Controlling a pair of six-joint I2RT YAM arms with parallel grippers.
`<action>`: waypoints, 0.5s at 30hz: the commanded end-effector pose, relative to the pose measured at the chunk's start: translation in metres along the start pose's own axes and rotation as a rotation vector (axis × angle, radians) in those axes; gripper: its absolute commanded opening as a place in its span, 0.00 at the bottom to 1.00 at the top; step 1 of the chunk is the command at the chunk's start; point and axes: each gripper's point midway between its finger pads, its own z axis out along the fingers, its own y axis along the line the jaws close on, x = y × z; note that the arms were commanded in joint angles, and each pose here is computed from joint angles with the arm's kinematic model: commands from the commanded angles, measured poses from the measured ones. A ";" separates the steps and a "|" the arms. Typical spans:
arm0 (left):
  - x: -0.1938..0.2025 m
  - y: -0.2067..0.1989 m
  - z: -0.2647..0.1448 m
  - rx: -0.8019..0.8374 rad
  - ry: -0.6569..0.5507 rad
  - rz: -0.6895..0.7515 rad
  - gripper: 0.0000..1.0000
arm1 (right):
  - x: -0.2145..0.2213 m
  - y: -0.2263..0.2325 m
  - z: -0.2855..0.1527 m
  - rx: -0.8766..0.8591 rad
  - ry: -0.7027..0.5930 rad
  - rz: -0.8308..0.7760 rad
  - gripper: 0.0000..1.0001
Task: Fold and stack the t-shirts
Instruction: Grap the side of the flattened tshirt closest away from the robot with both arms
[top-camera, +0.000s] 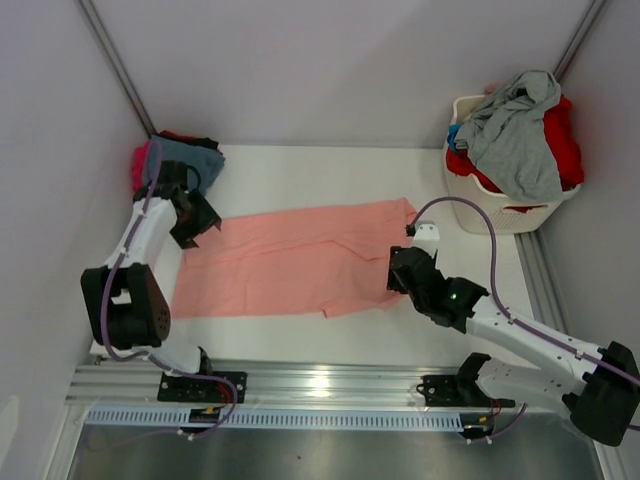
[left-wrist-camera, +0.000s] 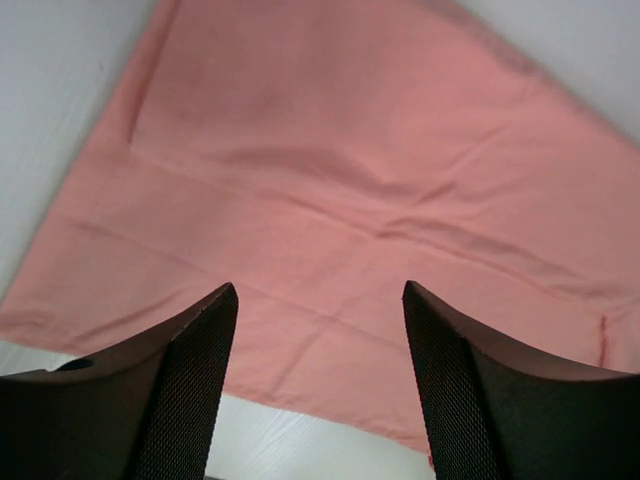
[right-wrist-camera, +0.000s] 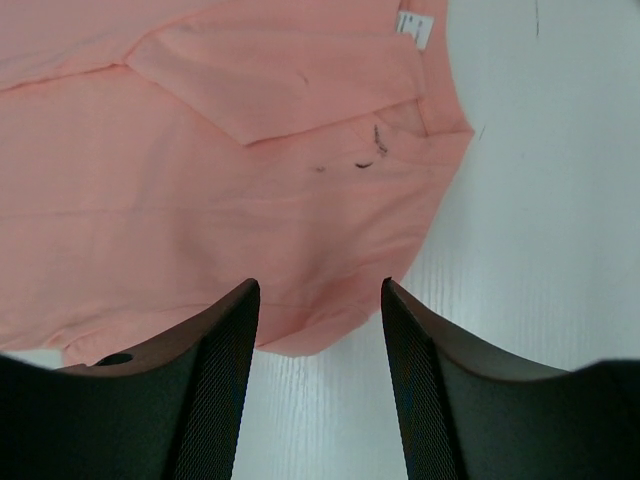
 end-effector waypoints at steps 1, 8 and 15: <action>0.024 -0.020 -0.007 0.100 -0.070 -0.005 0.71 | 0.011 0.004 0.015 -0.024 0.013 0.130 0.56; 0.086 -0.002 -0.012 0.056 -0.036 -0.051 0.68 | 0.034 -0.004 0.017 -0.018 0.060 0.146 0.56; 0.139 0.023 -0.009 0.095 -0.033 -0.098 0.64 | 0.080 -0.011 0.010 -0.068 0.133 0.219 0.57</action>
